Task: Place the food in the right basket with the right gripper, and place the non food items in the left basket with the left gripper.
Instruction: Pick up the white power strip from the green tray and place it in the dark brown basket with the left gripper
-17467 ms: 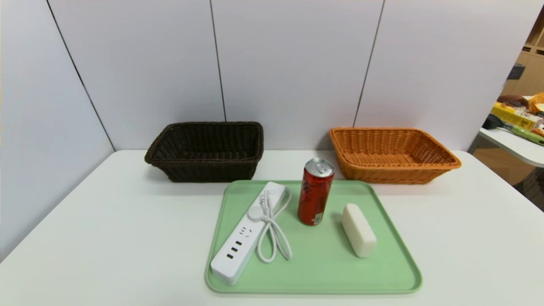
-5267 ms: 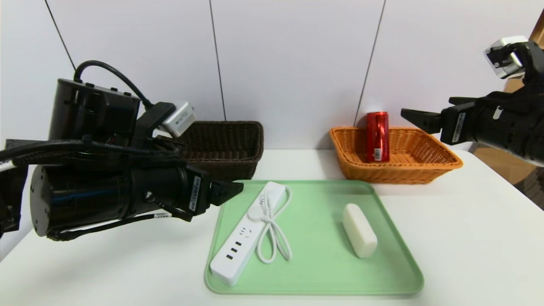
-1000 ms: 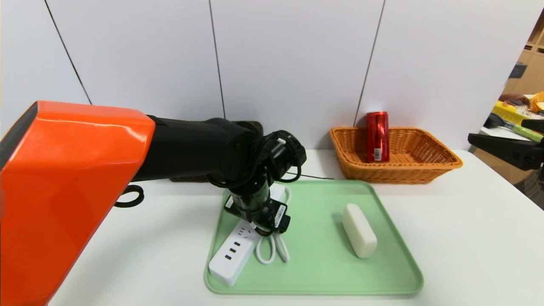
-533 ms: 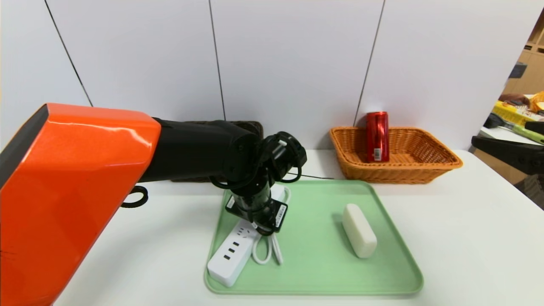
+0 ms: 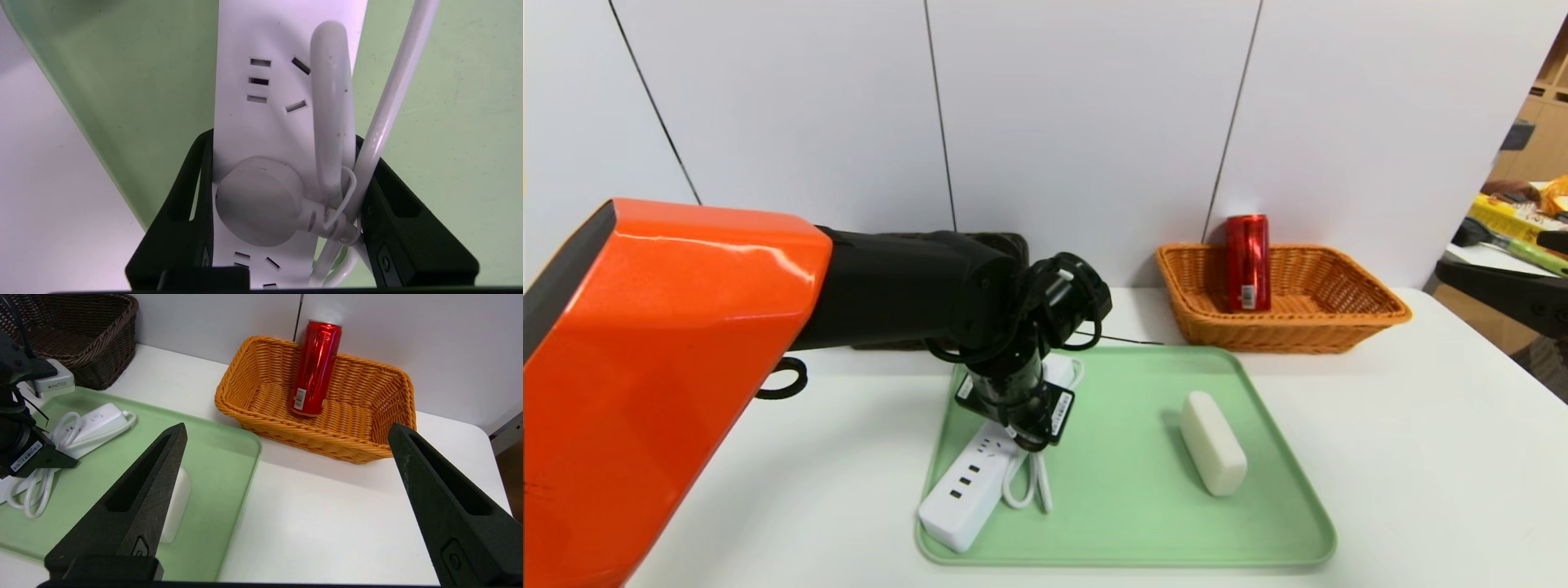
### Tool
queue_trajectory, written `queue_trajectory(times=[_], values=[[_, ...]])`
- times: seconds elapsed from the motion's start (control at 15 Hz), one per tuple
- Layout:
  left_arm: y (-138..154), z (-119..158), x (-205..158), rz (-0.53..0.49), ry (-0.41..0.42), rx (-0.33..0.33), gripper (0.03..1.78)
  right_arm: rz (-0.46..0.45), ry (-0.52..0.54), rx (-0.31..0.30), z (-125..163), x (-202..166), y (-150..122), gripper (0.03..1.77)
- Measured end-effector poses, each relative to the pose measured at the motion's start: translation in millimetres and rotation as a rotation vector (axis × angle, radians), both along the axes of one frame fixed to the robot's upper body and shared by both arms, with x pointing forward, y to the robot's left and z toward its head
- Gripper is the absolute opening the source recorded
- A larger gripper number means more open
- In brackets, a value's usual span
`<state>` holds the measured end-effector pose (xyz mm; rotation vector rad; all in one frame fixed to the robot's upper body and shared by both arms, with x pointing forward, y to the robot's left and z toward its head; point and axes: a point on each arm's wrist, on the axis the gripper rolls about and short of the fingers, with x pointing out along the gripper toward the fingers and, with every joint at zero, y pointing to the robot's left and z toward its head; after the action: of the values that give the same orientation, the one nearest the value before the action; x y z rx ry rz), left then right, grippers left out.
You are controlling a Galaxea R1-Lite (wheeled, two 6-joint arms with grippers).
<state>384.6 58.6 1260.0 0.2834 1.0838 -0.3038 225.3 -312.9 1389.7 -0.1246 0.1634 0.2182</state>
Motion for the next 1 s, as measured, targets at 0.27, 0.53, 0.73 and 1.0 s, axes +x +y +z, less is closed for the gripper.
queue_trajectory(times=[0.27, 0.53, 0.73, 1.0], values=[[1, 2, -1, 0.0, -0.003, -0.003, 0.95, 0.002, -0.001, 0.0, 0, 1, 0, 1.69], [1, 6, -3, -0.004, -0.004, -0.012, 0.93, 0.002, 0.008, -0.001, -1, 2, 0, 1.69], [2, 9, -4, -0.005, -0.009, -0.018, 0.93, 0.002, 0.011, -0.002, -2, 3, 1, 1.69], [0, 11, -6, -0.01, -0.014, -0.023, 0.92, 0.001, 0.013, -0.002, -3, 4, 1, 1.69]])
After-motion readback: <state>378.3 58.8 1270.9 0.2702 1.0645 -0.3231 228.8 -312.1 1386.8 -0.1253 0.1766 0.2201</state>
